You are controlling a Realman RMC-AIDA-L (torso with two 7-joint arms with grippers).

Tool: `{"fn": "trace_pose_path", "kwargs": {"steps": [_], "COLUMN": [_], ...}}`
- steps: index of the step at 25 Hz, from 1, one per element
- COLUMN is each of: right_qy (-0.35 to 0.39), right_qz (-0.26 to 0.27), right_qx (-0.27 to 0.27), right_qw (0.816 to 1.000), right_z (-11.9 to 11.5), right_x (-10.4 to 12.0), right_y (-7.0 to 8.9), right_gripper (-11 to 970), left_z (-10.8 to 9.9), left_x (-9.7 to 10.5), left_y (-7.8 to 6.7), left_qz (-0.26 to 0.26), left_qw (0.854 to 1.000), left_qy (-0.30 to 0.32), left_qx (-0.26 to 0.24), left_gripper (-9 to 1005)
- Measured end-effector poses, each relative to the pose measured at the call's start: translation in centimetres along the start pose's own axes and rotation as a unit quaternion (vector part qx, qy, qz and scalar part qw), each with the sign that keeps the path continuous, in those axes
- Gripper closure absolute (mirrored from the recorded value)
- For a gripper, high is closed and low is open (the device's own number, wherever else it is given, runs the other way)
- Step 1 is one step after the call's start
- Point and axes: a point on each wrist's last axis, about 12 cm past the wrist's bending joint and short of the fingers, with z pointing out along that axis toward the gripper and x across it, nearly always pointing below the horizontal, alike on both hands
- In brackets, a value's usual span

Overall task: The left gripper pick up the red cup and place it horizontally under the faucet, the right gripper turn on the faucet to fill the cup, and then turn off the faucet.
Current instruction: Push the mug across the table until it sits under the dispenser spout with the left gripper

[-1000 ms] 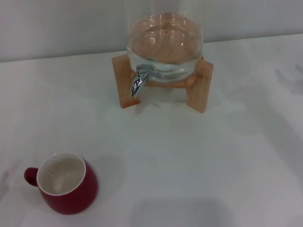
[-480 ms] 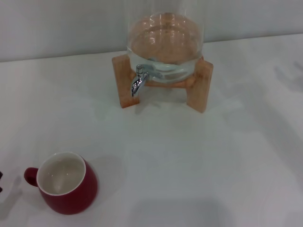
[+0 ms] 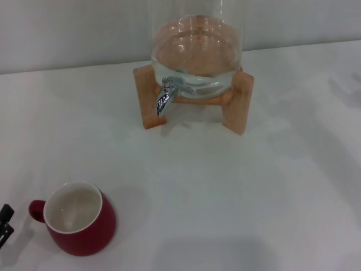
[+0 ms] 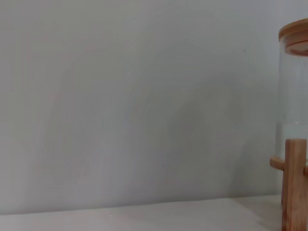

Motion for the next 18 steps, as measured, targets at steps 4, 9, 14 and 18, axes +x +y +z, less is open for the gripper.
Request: {"fn": "trace_pose_path", "kwargs": {"steps": [4,9,14,18], "right_qy": [-0.001,-0.003,-0.004,-0.004], "right_qz": [0.001,0.0,-0.001,-0.001], "right_qx": [0.001,0.0,-0.002,-0.002], "right_qw": [1.0,1.0,1.0,1.0], "right_z": [0.0,0.2,0.4,0.4], "right_x": [0.0,-0.2,-0.3,-0.3], "right_y": [0.0,0.0,0.1,0.1], "right_gripper": [209,209,209,209], "left_z": [-0.4,-0.7,-0.5,-0.4], "left_x": [0.2,0.5,0.9,1.2], "left_y": [-0.2,-0.5,-0.8,-1.1], "left_qz": [-0.002,-0.009,-0.007,-0.003], "left_qw": [1.0,1.0,1.0,1.0], "left_qy": [0.002,0.009,0.023,0.03], "left_qx": [-0.003,-0.006,0.0,0.002], "left_gripper": [122,122,122,122]}}
